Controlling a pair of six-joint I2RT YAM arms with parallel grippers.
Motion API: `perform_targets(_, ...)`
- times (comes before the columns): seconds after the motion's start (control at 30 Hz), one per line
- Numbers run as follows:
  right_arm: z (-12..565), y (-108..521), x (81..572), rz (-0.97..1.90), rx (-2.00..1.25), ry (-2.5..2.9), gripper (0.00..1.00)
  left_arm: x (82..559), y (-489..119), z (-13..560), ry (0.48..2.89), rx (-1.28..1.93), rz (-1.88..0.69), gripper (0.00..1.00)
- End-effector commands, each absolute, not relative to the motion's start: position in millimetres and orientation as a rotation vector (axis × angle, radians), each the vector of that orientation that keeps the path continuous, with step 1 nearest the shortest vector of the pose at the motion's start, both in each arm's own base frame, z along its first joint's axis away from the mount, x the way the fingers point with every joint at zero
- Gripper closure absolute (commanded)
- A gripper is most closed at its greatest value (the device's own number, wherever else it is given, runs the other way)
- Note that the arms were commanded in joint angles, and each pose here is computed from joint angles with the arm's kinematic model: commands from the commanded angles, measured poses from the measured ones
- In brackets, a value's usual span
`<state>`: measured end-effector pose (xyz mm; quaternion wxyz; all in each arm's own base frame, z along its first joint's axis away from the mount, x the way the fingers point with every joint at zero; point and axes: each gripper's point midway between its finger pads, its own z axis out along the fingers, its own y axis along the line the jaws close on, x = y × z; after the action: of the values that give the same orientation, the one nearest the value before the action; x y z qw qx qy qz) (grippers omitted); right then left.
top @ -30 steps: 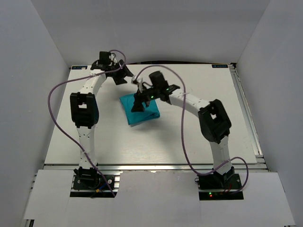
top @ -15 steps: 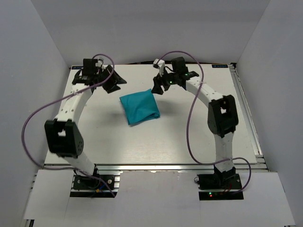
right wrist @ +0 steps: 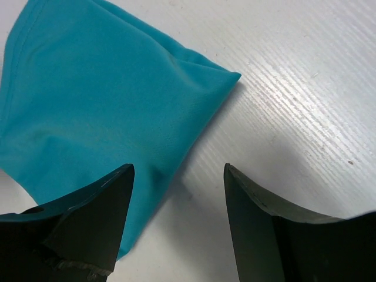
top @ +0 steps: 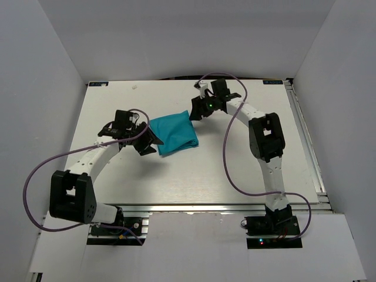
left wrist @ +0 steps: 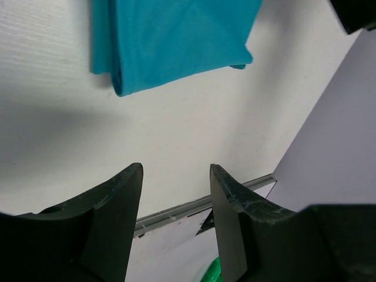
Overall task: Fold and stack the t-shirts
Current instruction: Smooth out the square-folded T-shirt at the center of the board.
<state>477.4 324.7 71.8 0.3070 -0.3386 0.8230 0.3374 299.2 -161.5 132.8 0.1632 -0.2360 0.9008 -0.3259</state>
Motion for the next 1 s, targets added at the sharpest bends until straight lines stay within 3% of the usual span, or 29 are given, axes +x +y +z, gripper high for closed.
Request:
perform_targets(0.0, 83.3, 335.6, 483.8, 0.999, -0.857, 2.126, 0.31, 305.8, -162.9, 125.2, 2.546, -0.656, -0.902, 0.40)
perform_targets(0.4, 57.4, 342.2, 485.1, 1.062, -0.817, 2.163, 0.32, 321.3, -175.3, 75.3, 2.643, -0.599, -0.774, 0.44)
perform_targets(0.7, 53.7, 346.5, 476.5, 1.131, -0.798, 2.177, 0.34, 326.1, -162.9, 73.8, 2.627, -0.543, -0.668, 0.44)
perform_targets(0.97, 48.4, 353.7, 463.9, 1.185, -0.821, 2.182, 0.44, 341.2, -160.4, 67.3, 2.624, -0.506, -0.615, 0.45)
